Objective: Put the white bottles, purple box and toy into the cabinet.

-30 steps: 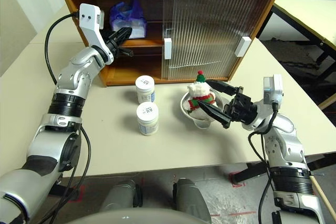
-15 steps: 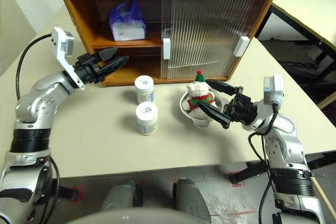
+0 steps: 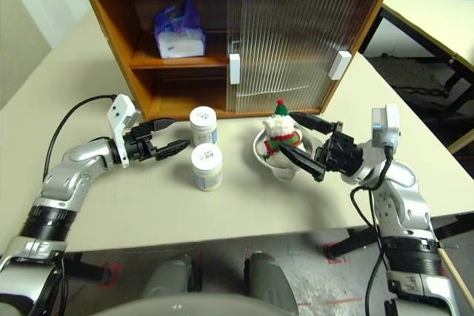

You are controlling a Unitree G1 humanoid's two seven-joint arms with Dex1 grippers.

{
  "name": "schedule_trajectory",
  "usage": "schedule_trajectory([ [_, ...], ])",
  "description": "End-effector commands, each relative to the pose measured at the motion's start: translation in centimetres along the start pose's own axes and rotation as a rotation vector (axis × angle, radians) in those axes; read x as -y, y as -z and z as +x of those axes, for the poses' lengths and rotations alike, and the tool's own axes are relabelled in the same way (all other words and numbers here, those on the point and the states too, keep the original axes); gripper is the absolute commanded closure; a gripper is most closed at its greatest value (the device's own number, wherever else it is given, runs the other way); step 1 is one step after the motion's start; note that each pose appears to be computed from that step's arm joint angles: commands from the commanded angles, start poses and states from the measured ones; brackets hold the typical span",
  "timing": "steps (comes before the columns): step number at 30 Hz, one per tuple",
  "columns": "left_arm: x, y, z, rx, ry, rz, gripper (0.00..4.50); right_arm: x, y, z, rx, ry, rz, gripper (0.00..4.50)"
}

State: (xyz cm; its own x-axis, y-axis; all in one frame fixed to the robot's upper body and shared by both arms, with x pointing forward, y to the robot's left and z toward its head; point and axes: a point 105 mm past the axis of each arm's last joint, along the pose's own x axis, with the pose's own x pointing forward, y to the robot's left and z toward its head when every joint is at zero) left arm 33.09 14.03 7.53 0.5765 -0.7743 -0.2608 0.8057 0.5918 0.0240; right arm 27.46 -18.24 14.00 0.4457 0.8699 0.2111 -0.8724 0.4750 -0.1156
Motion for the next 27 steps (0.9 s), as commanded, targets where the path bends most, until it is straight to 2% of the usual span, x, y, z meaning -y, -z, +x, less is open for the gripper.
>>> schedule_trajectory([
  [1, 0.4, 2.5, 0.6, -0.104, 0.012, 0.053, 0.05, 0.0, 0.1, -0.2, -0.014, 0.0, 0.003, 0.0],
  [16, 2.0, 2.9, 5.2, -0.039, 0.044, 0.029, 0.05, 0.1, 0.0, -0.1, -0.022, -0.003, 0.001, 0.0],
  [24, 1.3, 2.2, 7.4, -0.009, -0.024, 0.021, 0.05, 0.0, 0.0, -0.1, -0.023, 0.001, 0.0, 0.0],
  [27, 1.4, 2.2, 7.7, -0.001, -0.016, 0.005, 1.03, 0.1, 0.0, -0.1, -0.023, 0.002, -0.002, 0.0],
])
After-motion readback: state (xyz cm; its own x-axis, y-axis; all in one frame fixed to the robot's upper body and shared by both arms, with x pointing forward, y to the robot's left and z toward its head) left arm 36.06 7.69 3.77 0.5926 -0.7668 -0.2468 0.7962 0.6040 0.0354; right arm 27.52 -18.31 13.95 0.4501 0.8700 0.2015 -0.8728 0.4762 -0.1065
